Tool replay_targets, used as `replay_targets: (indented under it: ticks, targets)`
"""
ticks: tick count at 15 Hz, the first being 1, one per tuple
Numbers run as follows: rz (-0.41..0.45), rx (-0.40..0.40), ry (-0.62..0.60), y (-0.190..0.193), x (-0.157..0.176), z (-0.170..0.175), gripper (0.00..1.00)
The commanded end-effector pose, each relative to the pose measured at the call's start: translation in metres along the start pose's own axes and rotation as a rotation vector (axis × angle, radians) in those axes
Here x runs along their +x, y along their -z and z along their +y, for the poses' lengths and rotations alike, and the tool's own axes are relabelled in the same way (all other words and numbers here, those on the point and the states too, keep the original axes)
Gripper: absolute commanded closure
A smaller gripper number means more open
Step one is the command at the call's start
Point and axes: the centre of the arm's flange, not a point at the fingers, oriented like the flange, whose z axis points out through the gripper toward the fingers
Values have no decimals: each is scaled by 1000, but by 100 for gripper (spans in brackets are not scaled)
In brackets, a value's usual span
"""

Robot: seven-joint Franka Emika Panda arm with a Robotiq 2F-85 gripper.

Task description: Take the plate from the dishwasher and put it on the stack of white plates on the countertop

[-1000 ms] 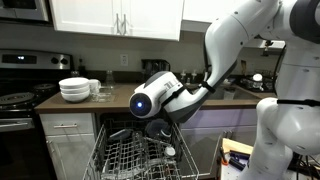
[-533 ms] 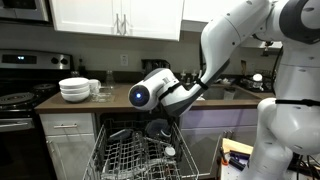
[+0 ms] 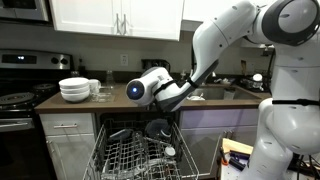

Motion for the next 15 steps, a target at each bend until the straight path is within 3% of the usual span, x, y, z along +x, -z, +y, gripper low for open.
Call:
replay_targets:
  ticks: [1, 6, 7, 15]
  targets:
    - [33, 10, 43, -12, 18, 12, 99]
    - [18, 46, 26, -16, 13, 3, 99]
    - [14, 48, 25, -18, 12, 3, 94]
    - [1, 51, 46, -34, 17, -2, 99]
